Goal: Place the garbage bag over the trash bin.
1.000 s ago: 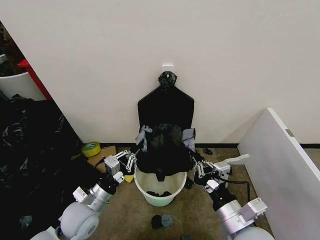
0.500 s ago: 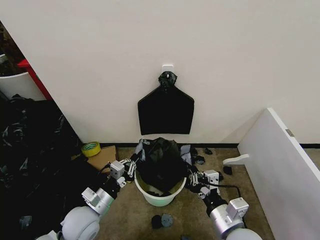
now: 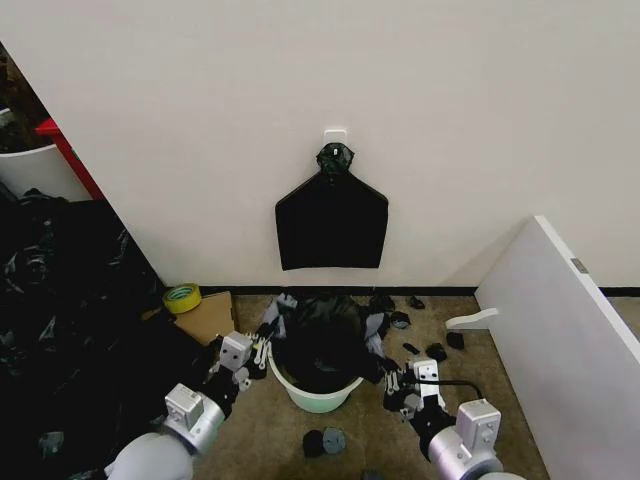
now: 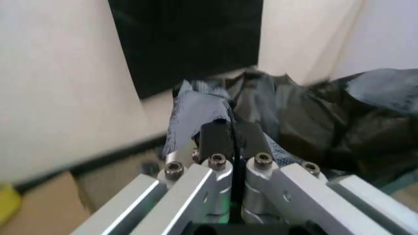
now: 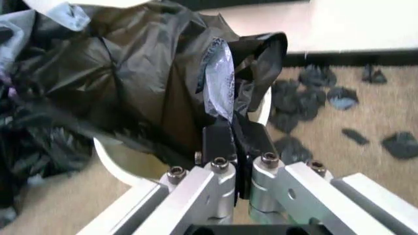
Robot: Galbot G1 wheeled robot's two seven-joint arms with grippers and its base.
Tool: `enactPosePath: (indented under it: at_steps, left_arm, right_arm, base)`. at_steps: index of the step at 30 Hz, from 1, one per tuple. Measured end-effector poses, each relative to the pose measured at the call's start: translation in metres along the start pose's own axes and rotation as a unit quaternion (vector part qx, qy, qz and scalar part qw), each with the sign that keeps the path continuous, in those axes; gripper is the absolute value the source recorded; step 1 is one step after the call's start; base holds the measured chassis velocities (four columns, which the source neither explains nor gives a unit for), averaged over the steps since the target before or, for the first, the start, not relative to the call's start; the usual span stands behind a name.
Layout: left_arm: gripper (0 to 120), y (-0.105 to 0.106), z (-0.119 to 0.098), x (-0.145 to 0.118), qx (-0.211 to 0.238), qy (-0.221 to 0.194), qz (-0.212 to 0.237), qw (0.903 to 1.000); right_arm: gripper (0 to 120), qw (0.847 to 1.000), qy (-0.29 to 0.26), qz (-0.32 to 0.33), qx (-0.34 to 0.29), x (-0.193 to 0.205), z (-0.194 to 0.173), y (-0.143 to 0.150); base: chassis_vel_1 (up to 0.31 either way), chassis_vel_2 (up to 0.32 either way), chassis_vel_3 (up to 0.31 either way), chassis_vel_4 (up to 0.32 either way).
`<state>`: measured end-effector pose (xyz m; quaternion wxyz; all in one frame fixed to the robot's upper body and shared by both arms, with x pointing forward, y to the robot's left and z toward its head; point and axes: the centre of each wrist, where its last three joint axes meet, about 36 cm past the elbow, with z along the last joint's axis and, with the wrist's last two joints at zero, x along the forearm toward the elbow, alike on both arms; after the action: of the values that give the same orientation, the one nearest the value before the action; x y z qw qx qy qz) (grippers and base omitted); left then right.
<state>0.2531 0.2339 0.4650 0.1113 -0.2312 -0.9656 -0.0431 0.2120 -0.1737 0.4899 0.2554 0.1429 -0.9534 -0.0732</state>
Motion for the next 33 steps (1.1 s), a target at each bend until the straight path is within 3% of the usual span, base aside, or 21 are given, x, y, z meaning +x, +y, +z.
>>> enactPosePath:
  at_steps: [6, 11, 20, 27, 33]
  left_arm:
    - [0, -0.007, -0.021, 0.011, 0.011, 0.084, -0.011, 0.9964]
    - [0, -0.009, -0.020, 0.010, 0.008, 0.131, -0.035, 0.9907]
    - [0, -0.010, 0.007, -0.010, 0.010, 0.159, -0.056, 0.9857]
    - [0, -0.016, 0.016, -0.009, -0.005, 0.164, -0.049, 0.9852]
    - [0, -0.015, 0.021, -0.004, -0.030, 0.170, -0.046, 0.9839]
  right_arm:
    - [0, 1.000, 0.028, 0.001, 0.003, -0.003, 0.009, 0.001]
    - [0, 0.999, 0.045, 0.003, 0.017, -0.007, 0.019, 0.002]
    - [0, 0.993, 0.069, 0.033, 0.093, -0.029, 0.047, -0.005]
    - [0, 0.988, 0.070, 0.035, 0.132, -0.033, 0.060, -0.005]
    - [0, 0.975, 0.072, 0.035, 0.208, -0.040, 0.074, -0.026]
  base:
    - [0.000, 0.000, 0.000, 0.000]
    - [0.000, 0.000, 0.000, 0.000]
    - [0.000, 0.000, 0.000, 0.000]
    - [0.000, 0.000, 0.000, 0.000]
    - [0.000, 0.000, 0.000, 0.000]
